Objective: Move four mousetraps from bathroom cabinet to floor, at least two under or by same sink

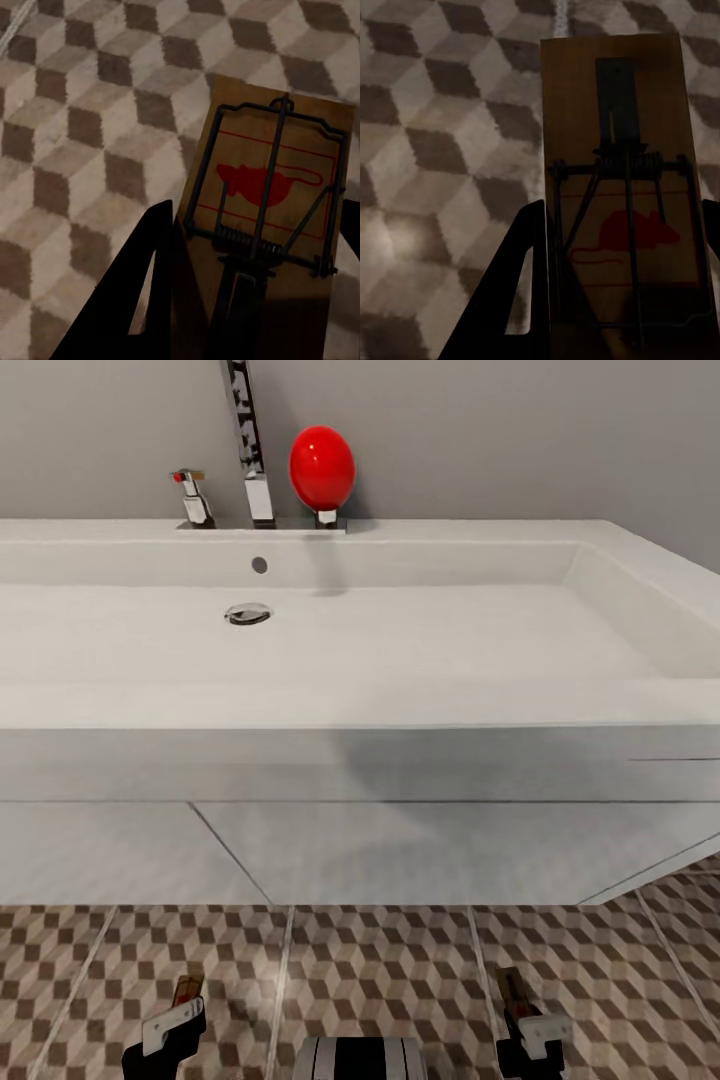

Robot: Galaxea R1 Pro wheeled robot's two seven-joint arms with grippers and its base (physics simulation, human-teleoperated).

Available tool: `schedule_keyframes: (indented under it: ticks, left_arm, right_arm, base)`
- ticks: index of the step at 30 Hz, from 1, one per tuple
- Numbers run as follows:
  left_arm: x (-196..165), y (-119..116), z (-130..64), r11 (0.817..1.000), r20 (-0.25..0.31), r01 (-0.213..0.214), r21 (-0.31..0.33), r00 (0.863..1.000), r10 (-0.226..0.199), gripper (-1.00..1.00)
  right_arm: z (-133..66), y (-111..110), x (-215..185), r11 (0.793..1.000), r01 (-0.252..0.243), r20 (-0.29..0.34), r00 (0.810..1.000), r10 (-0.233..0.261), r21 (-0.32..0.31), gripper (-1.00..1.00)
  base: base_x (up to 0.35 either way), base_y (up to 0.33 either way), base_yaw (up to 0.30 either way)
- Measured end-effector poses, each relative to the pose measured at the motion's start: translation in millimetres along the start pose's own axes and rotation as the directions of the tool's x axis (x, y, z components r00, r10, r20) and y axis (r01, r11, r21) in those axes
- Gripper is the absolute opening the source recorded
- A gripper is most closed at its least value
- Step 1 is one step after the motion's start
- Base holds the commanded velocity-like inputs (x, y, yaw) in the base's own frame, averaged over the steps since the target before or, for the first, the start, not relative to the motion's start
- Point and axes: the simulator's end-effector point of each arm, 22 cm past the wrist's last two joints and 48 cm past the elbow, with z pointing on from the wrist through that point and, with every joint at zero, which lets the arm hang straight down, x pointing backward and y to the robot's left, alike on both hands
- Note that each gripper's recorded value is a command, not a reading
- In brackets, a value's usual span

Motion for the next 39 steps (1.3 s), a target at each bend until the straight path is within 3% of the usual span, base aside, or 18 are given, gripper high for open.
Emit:
schedule_keyframes:
  ticks: [9, 17, 25, 35, 39]
  left_arm:
    - [27.7, -16.3, -18.0, 1.0, -0.052, 0.015, 0.008, 0.999, -0.015, -1.0]
    - [35.7, -16.8, -22.8, 1.0, -0.067, 0.015, 0.007, 0.998, -0.015, -1.0]
    - [24.7, -11.0, -16.7, 1.0, -0.042, 0.005, 0.004, 0.999, -0.005, -1.0]
    - [-2.7, 22.5, 0.2, 0.999, 0.004, -0.016, -0.049, 1.0, 0.016, -1.0]
    - [-8.2, 22.6, 3.7, 0.999, 0.006, -0.016, -0.049, 1.0, 0.016, -1.0]
  right_arm:
    - [1.0, 27.4, -2.7, 0.999, -0.024, 0.004, 1.0, 0.024, -0.025, -1.0]
    - [1.0, 26.9, -3.8, 0.999, -0.024, 0.009, 1.0, 0.024, -0.024, -1.0]
    - [2.7, 25.1, -7.2, 1.0, -0.016, 0.018, 1.0, 0.016, -0.024, -1.0]
    - [12.2, 12.0, -26.1, 1.0, -0.001, 0.062, 0.998, 0.001, -0.009, -1.0]
    - [15.7, 10.4, -34.9, 1.0, 0.003, 0.083, 0.997, -0.003, -0.007, -1.0]
  base:
    - [0.0, 0.0, 0.0]
    - [0.0, 0.0, 0.0]
    - [0.0, 0.0, 0.0]
    - [0.0, 0.0, 0.0]
    - [0.0, 0.0, 0.0]
